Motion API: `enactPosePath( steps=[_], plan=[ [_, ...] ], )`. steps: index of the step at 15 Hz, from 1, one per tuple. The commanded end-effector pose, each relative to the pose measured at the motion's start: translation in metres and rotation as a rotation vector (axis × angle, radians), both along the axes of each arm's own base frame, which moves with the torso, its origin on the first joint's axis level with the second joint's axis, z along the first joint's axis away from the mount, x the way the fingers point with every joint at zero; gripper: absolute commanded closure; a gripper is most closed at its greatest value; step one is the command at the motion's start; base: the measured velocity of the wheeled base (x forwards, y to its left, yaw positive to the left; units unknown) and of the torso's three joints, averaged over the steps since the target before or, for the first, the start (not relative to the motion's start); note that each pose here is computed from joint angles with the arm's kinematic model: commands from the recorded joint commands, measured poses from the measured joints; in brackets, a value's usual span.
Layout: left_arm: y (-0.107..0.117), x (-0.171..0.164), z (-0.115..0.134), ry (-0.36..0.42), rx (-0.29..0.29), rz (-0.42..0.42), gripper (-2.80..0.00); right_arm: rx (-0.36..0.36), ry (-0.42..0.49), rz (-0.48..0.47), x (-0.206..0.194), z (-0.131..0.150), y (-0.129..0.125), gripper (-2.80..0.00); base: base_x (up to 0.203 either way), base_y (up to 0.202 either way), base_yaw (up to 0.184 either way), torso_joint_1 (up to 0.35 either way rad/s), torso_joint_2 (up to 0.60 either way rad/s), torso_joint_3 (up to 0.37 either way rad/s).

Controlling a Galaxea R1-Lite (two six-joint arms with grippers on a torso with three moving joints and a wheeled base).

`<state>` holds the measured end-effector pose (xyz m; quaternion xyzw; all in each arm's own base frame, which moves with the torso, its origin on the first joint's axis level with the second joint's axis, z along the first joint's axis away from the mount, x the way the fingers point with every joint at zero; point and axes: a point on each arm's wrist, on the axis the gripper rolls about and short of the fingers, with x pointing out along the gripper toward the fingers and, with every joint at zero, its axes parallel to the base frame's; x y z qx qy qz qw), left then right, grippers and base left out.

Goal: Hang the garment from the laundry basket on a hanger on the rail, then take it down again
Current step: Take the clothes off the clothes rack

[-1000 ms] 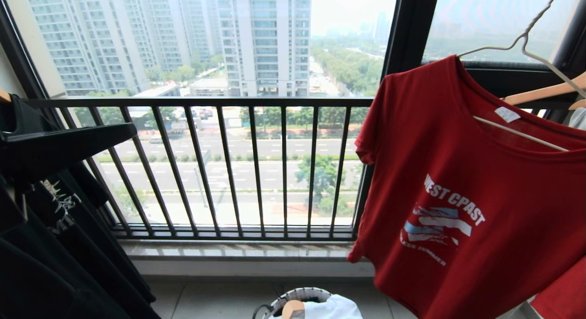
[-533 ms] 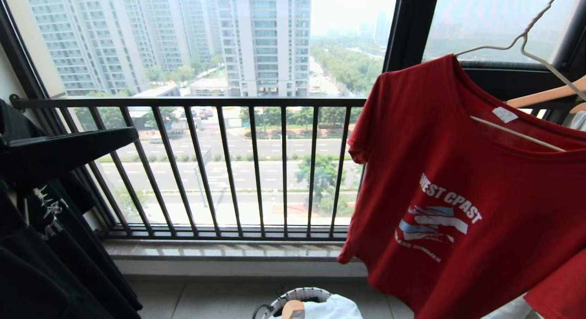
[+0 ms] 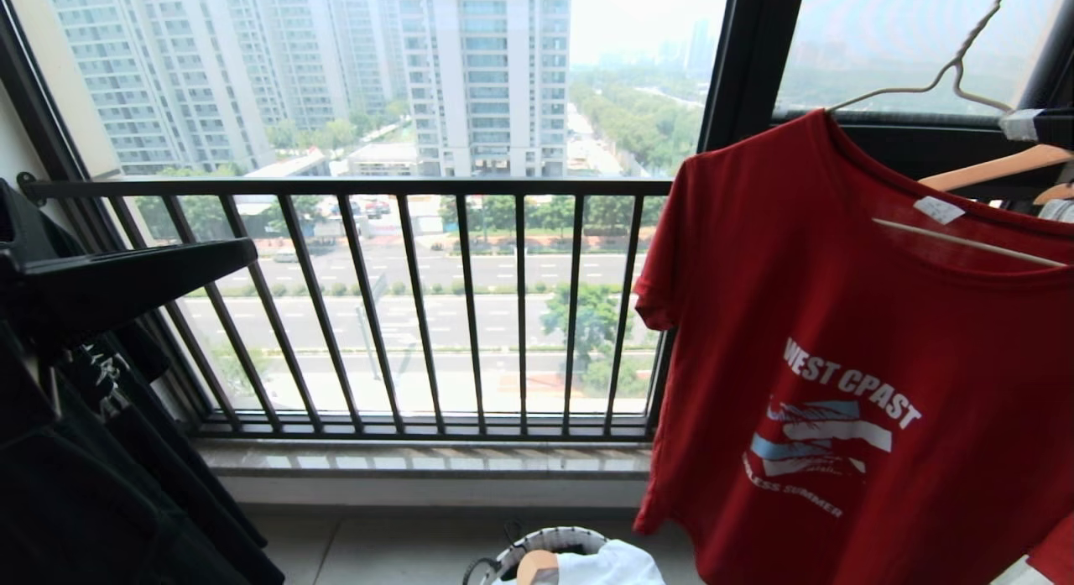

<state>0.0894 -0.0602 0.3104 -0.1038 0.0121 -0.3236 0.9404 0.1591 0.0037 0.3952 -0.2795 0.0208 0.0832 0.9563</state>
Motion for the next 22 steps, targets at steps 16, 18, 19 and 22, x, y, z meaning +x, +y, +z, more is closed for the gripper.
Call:
enactPosePath(
  steps=[16,18,19,22],
  plan=[
    [-0.070,0.042,-0.019,0.113,0.005,-0.265,0.00,-0.073,0.105,0.110,0.088,-0.018,0.002,0.00,0.000,0.000,0.000,0.000,0.00,0.000],
    [-0.108,0.076,-0.014,0.125,0.007,-0.294,0.00,-0.074,0.100,0.117,0.088,-0.017,0.003,0.00,0.000,0.000,0.000,0.000,0.00,0.000],
    [-0.128,0.091,-0.007,0.111,-0.004,-0.305,0.00,-0.073,0.099,0.120,0.088,-0.016,0.004,0.00,0.000,0.000,0.000,0.000,0.00,0.000],
    [-0.185,0.113,0.019,0.073,-0.034,-0.206,0.00,-0.073,0.091,0.119,0.085,-0.014,0.004,0.00,0.000,0.000,0.000,0.000,0.00,0.000]
  ],
)
